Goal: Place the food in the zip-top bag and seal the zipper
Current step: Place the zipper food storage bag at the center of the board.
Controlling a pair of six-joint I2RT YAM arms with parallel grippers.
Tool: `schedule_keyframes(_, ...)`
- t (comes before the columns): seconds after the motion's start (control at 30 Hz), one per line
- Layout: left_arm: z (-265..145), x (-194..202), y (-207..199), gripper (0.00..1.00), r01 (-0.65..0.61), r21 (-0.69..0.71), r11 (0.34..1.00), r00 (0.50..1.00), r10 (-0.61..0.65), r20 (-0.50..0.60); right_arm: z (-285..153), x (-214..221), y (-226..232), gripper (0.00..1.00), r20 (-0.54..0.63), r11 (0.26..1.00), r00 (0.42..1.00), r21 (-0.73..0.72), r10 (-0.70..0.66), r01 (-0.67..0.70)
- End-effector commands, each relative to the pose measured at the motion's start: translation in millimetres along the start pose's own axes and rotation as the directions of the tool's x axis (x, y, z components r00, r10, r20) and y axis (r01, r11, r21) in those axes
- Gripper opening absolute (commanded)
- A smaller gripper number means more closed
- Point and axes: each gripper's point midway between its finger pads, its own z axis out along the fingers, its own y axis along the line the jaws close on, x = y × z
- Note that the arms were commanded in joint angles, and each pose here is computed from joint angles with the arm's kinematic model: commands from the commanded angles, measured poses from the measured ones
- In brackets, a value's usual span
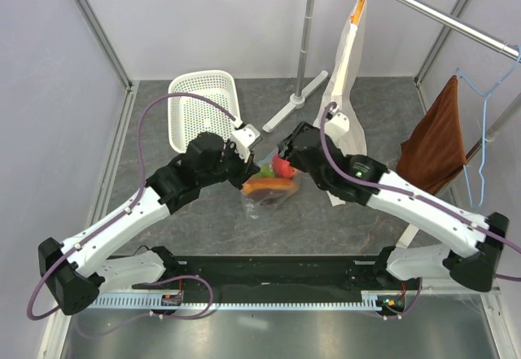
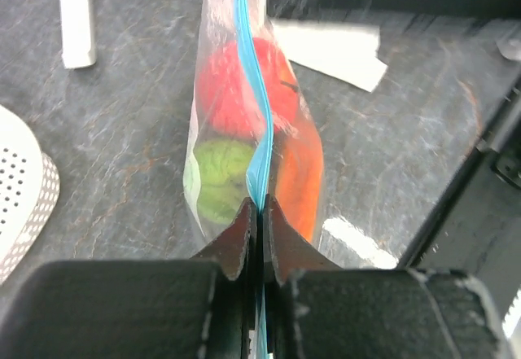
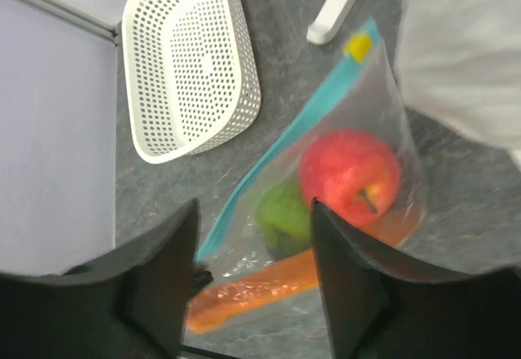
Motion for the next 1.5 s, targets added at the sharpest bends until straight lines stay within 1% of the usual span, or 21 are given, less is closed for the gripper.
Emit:
schedule_keyframes(0.0, -17.5, -50.1, -10.9, 0.02, -0.166, 0.093, 0.982, 0.980, 0.153, 0.131, -35.2, -48.0, 5.6, 0.73, 0.151, 0.942, 0.947, -0.144, -0.282, 0.304)
schedule_keyframes(0.07, -10.2, -58.7, -5.1, 0.02, -0.210, 0.093, 0.973, 0.972, 0.197, 0.132, -54.0, -54.1, 9.8, 0.78, 0.191, 0.861, 0.887, -0.223, -0.421, 0.457)
schedule_keyframes(0.13, -5.8, -66.6, 0.9, 0.02, -0.245, 0.086, 0.966, 0.963, 0.232, 0.136, -67.2, -52.5, 18.8, 0.98, 0.207, 0.776, 0.833, -0.303, -0.513, 0.553)
schedule_keyframes(0.3, 9.2, -96.8, 16.3, 0.02, -0.303, 0.076, 0.950, 0.943, 0.287, 0.170, -90.8, -74.2, 28.9, 0.98, 0.283, 0.683, 0.772, -0.361, -0.569, 0.636)
schedule_keyframes(0.47, 8.6, -128.4, 7.3, 0.02, -0.372, 0.109, 0.922, 0.909, 0.338, 0.246, -101.5, -94.8, 39.5, 0.98, 0.339, 0.662, 0.751, -0.355, -0.566, 0.660)
schedule_keyframes(0.6, 9.9, -123.2, -1.3, 0.02, -0.446, 0.162, 0.880, 0.880, 0.399, 0.257, -105.8, -98.9, 40.3, 0.98, 0.340, 0.672, 0.766, -0.369, -0.545, 0.642)
schedule_keyframes(0.63, 6.7, -95.9, -12.7, 0.02, -0.462, 0.249, 0.851, 0.883, 0.413, 0.223, -105.9, -99.5, 39.1, 0.98, 0.337, 0.674, 0.768, -0.368, -0.545, 0.640)
schedule_keyframes(0.67, 4.5, -76.8, -21.9, 0.02, -0.534, 0.313, 0.785, 0.845, 0.480, 0.236, -105.8, -101.6, 37.4, 0.98, 0.338, 0.678, 0.768, -0.363, -0.544, 0.639)
schedule_keyframes(0.73, -6.2, -20.0, -46.9, 0.02, -0.523, 0.468, 0.713, 0.851, 0.473, 0.230, -104.8, -101.1, 34.5, 0.98, 0.334, 0.677, 0.767, -0.361, -0.548, 0.641)
schedule_keyframes(0.8, -15.2, 28.9, -64.3, 0.02, -0.547, 0.565, 0.618, 0.822, 0.524, 0.223, -104.1, -100.8, 33.2, 0.98, 0.333, 0.671, 0.762, -0.361, -0.556, 0.647)
schedule_keyframes(0.83, -18.9, 67.5, -68.5, 0.02, -0.529, 0.607, 0.593, 0.818, 0.546, 0.179, -103.4, -98.6, 32.0, 0.98, 0.328, 0.668, 0.761, -0.364, -0.560, 0.649)
schedule_keyframes(0.9, -20.2, 105.2, -74.1, 0.02, -0.526, 0.647, 0.551, 0.795, 0.589, 0.145, -102.5, -96.1, 30.3, 0.98, 0.324, 0.658, 0.754, -0.369, -0.571, 0.656)
schedule_keyframes(0.93, -22.3, 130.8, -75.5, 0.02, -0.480, 0.680, 0.555, 0.808, 0.582, 0.095, -102.1, -89.3, 31.0, 0.98, 0.312, 0.641, 0.752, -0.394, -0.581, 0.659)
schedule_keyframes(1.0, -22.7, 150.4, -76.6, 0.09, -0.428, 0.703, 0.568, 0.818, 0.574, 0.035, -101.0, -81.4, 29.3, 0.98, 0.304, 0.600, 0.725, -0.413, -0.618, 0.685)
schedule_keyframes(1.03, -23.1, 156.6, -76.3, 0.20, -0.404, 0.707, 0.581, 0.825, 0.565, 0.007, -99.6, -73.2, 26.3, 0.98, 0.290, 0.575, 0.709, -0.429, -0.643, 0.697)
schedule_keyframes(1.17, -28.9, 148.3, -77.3, 0.44, -0.333, 0.680, 0.653, 0.866, 0.497, -0.053, -92.9, -60.6, 6.4, 0.98, 0.260, 0.514, 0.634, -0.405, -0.728, 0.756)
schedule_keyframes(1.27, -49.9, 113.9, -85.1, 0.61, -0.375, 0.646, 0.664, 0.885, 0.463, 0.038, -96.3, -51.1, -5.6, 0.98, 0.258, 0.426, 0.556, -0.420, -0.790, 0.801)
schedule_keyframes(1.3, -65.1, 85.0, -87.0, 0.70, -0.451, 0.601, 0.660, 0.870, 0.476, 0.130, -103.8, -52.0, -7.9, 0.98, 0.272, 0.405, 0.543, -0.428, -0.794, 0.808)
schedule_keyframes(1.33, -71.5, 70.0, -83.5, 0.94, -0.460, 0.557, 0.691, 0.873, 0.467, 0.141, -108.0, -52.9, -8.7, 0.98, 0.294, 0.365, 0.512, -0.433, -0.807, 0.824)
schedule_keyframes(1.4, -84.5, 16.0, -57.7, 1.00, -0.489, 0.373, 0.789, 0.872, 0.456, 0.178, -123.6, -51.2, -9.9, 0.98, 0.320, 0.302, 0.480, -0.471, -0.817, 0.829)
schedule_keyframes(1.47, -95.3, -4.6, -34.1, 1.00, -0.407, 0.288, 0.867, 0.914, 0.385, 0.130, -129.8, -50.1, -15.5, 0.98, 0.345, 0.228, 0.417, -0.473, -0.841, 0.851)
